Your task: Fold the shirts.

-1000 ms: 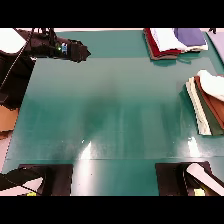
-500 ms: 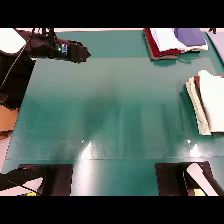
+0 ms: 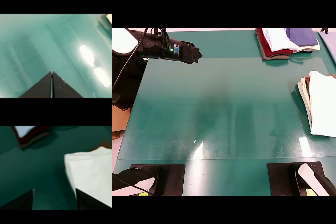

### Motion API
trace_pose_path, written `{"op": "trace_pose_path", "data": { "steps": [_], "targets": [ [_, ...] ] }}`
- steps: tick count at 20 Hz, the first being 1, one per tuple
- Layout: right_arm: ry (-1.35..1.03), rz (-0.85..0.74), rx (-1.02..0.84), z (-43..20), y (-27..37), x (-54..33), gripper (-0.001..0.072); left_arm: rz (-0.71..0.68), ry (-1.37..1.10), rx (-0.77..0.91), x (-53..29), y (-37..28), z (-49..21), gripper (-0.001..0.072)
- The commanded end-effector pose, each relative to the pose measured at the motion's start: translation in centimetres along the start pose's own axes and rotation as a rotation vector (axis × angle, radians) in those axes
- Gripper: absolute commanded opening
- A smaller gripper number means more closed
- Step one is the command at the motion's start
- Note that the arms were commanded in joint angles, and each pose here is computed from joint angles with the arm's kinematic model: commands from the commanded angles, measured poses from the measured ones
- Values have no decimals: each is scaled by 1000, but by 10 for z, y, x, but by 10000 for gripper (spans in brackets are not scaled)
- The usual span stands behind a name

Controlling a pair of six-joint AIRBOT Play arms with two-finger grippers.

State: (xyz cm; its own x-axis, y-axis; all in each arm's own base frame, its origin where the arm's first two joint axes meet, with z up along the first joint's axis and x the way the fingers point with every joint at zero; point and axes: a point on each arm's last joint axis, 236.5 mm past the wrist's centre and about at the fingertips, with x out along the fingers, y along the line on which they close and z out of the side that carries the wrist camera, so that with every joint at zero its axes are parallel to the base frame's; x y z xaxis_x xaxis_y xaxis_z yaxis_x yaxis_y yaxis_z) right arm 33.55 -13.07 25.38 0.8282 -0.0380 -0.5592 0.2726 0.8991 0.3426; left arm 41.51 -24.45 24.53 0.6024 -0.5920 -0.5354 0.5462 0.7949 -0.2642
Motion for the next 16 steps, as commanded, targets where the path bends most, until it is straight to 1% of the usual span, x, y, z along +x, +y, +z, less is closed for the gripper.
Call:
{"op": "trace_pose_path", "data": {
  "steps": [1, 2, 5, 6, 7, 8, 16],
  "targets": [
    [78, 228, -47, -27, 80, 19, 593, 7, -2, 3, 0, 2, 1, 20],
    [98, 261, -66, -36, 94, 23, 575, 7, -2, 3, 0, 2, 1, 21],
    [153, 343, -116, -61, 130, 32, 195, 7, -2, 3, 0, 2, 0, 21],
    [164, 364, -130, -67, 138, 34, 31, 7, -2, 2, 0, 2, 0, 20],
    [166, 380, -155, -70, 145, 34, 16, 7, -2, 3, 0, 2, 0, 20],
    [161, 394, -180, -71, 151, 34, 16, 7, -2, 3, 0, 2, 0, 20],
    [152, 406, -190, -71, 158, 34, 16, 7, -2, 3, 0, 2, 0, 20]
  ]
}}
